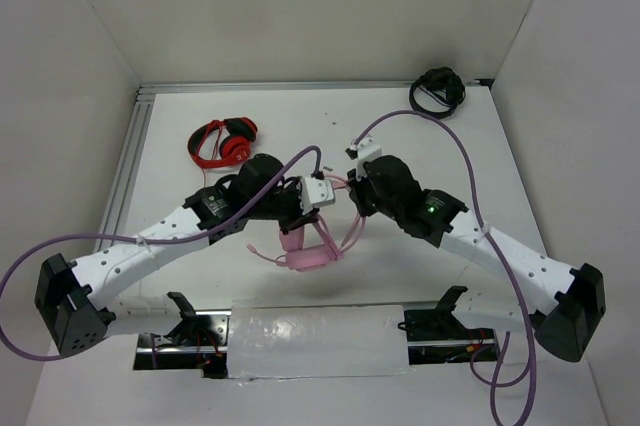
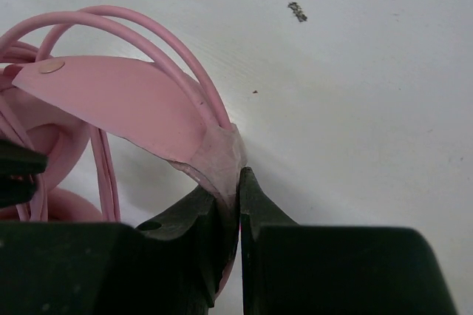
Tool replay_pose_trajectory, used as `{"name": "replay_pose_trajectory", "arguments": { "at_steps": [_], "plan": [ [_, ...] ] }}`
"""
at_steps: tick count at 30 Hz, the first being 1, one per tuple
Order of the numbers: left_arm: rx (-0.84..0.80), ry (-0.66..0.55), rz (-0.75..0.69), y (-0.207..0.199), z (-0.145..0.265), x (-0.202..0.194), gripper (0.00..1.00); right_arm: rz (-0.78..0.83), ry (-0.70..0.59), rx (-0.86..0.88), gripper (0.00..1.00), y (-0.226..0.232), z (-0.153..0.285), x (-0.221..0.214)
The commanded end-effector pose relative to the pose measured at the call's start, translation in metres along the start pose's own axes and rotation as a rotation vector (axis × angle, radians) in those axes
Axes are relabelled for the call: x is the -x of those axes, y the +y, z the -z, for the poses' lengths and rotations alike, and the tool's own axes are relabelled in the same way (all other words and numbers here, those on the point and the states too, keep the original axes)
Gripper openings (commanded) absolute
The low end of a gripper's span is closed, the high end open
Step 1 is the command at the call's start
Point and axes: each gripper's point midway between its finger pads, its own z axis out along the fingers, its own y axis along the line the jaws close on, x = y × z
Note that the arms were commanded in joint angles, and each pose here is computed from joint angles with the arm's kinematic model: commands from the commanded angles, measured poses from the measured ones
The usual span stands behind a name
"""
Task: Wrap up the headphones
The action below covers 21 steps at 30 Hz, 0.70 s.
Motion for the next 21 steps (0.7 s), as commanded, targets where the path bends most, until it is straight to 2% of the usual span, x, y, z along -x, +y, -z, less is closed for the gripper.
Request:
{"name": "replay_pose_trajectory", "arguments": {
  "at_steps": [1,5,10,11,13,17,21],
  "plan": [
    [0.007,-0.155,-0.164,0.018,0.016,0.033,0.0,0.018,-0.058,0.245,0.0,0.041,0.022,0.014],
    [-0.01,-0.223,-0.263,0.013,0.031,0.041,0.03,0.035,-0.04,0.24,0.0,0.04,0.018,0.004],
    [0.002,-0.245,-0.383,0.017,0.039,0.047,0.12,0.028,-0.001,0.241,0.0,0.042,0.009,-0.002],
    [0.005,-0.251,-0.397,0.018,0.04,0.051,0.18,0.03,0.01,0.244,0.0,0.043,0.007,-0.004],
    [-0.013,-0.234,-0.426,0.02,0.036,0.049,0.22,0.033,0.01,0.248,0.0,0.044,0.006,-0.005],
    [-0.043,-0.215,-0.455,0.029,0.029,0.053,0.21,0.036,0.014,0.248,0.0,0.043,0.006,-0.006],
    [-0.106,-0.147,-0.461,0.036,0.004,0.034,0.16,0.029,0.014,0.219,0.0,0.038,0.006,-0.006]
  ]
}}
